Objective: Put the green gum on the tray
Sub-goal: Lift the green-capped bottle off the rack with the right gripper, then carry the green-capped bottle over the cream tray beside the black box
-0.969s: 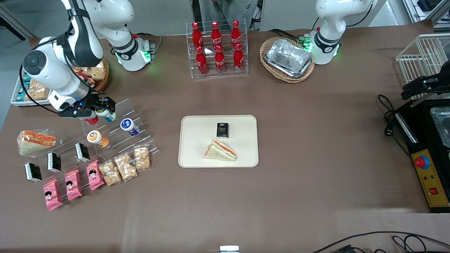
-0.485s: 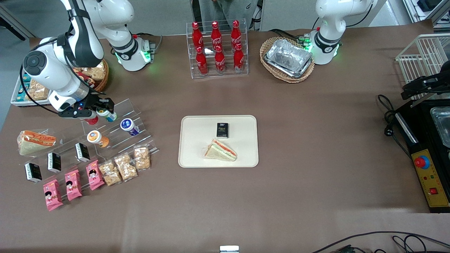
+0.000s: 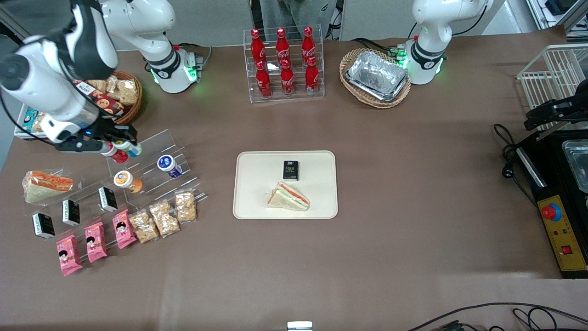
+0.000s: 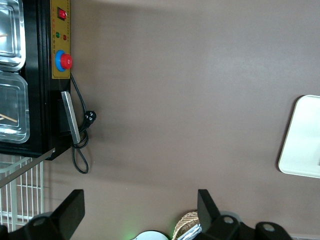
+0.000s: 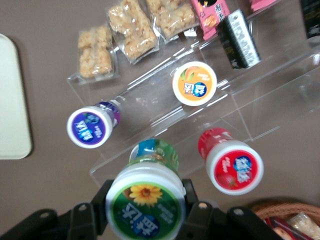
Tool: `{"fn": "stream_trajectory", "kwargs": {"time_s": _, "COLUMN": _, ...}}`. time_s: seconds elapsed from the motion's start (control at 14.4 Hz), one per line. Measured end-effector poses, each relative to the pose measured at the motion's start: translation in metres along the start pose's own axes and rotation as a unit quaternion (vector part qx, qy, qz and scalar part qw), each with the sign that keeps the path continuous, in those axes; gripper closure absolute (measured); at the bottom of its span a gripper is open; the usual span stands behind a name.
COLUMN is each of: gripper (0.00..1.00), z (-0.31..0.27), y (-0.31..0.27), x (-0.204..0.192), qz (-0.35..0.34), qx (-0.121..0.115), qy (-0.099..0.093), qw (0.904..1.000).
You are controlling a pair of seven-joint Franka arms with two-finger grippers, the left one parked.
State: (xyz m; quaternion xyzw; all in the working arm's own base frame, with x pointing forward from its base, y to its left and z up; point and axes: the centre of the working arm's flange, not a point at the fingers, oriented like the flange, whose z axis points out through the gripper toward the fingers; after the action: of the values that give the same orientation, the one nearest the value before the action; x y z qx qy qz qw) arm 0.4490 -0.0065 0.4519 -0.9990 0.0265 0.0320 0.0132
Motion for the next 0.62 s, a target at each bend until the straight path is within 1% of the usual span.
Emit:
{"fn": "stream_trajectory", "kwargs": {"time_s": 0.14, "gripper": 0.41, "z": -0.047, "y": -0.003, "x": 0.004, "qz": -0.003, "qx": 0.000, "qy": -0.002, "qw": 1.0000}}
{"fn": "stream_trajectory", "kwargs": {"time_s": 0.35, "gripper": 0.41, "z": -0.106, "y": -0.022, "x": 0.004, "qz": -0.015, "qx": -0.005, "qy": 0.005, "qw": 0.9999}}
{"fn": "stream_trajectory", "kwargs": {"time_s": 0.48, "gripper": 0.41, "z": -0.120, "y": -0.060, "x": 0.000, "qz": -0.003, "qx": -0.010, "qy": 0.006, "qw": 0.9999}}
{"fn": "stream_trajectory", "kwargs": {"time_s": 0.62, "gripper": 0.41, "z": -0.115, "y": -0.119, "x": -0.010, "qz": 0.020, "qx": -0.011, "qy": 0.001, "qw": 0.9997}}
